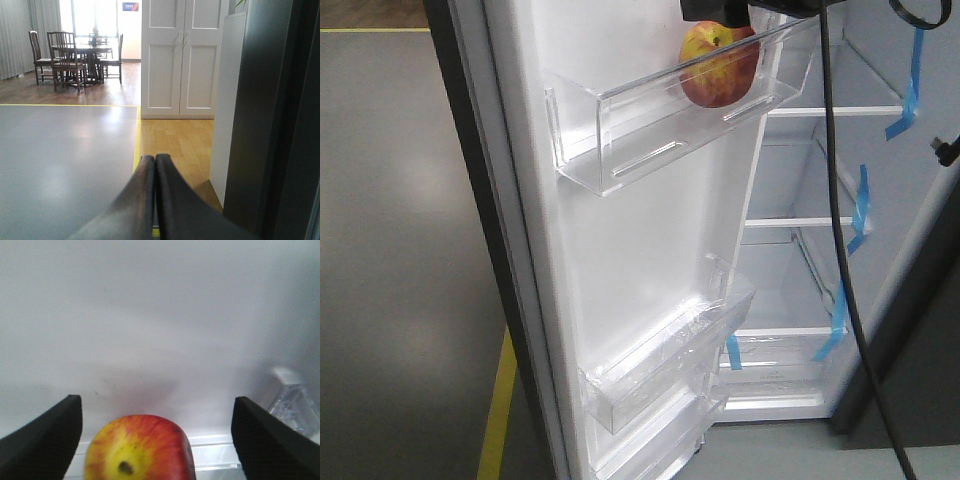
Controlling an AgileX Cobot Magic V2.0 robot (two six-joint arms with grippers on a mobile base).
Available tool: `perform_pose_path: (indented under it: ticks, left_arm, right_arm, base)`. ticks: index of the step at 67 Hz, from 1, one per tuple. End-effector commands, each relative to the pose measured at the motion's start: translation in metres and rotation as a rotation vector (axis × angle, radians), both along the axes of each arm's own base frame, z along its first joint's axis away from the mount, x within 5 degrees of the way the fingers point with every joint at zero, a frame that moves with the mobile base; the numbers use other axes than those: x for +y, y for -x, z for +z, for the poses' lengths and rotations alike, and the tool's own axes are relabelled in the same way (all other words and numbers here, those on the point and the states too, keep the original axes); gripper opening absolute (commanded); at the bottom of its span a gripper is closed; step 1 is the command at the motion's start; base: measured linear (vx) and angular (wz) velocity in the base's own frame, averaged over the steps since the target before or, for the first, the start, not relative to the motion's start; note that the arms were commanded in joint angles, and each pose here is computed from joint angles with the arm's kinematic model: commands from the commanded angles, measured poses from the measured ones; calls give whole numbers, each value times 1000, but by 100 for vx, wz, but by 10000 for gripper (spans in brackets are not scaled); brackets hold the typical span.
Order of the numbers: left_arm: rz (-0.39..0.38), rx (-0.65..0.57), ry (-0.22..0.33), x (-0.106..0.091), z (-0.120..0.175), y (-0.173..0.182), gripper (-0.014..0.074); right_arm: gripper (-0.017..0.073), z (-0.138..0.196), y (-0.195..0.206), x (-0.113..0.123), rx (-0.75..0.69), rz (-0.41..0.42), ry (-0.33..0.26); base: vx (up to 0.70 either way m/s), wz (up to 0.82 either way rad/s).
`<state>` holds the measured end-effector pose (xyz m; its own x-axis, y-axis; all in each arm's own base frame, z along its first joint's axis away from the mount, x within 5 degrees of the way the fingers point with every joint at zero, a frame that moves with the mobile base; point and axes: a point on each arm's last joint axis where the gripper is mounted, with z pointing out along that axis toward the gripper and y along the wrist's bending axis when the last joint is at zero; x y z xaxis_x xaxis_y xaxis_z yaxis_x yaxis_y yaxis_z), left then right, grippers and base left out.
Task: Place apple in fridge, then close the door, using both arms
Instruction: 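Lower the apple into the upper door bin and open the right gripper, then withdraw the right gripper down and away from the door bin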
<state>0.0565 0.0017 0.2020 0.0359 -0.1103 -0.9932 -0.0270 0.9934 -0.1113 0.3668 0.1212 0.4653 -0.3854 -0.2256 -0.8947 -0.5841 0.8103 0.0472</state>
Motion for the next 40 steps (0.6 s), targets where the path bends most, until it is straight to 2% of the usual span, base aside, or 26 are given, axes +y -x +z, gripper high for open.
perform_pose_path:
  ticks: [1,9,19,31,40]
  left_arm:
    - [1,-95,8,0,13,2,-6]
    - [1,-95,8,0,13,2,-6]
    - [1,-95,8,0,13,2,-6]
    - [1,-95,8,0,13,2,-6]
    - [1,-95,8,0,13,2,-6]
  right_arm:
    - [580,44,31,-10,-130,-41,-66]
    - [559,49,51,-15,-106,-38,-67]
    - [539,37,77,-22,-119,-62,-76]
    - [538,11,120,-32,-112,-58,-72]
    - [538,-19,153,-40,-53,-60,-56]
  base:
    - [0,0]
    - [0,0]
    - [0,0]
    - [0,0]
    - [0,0]
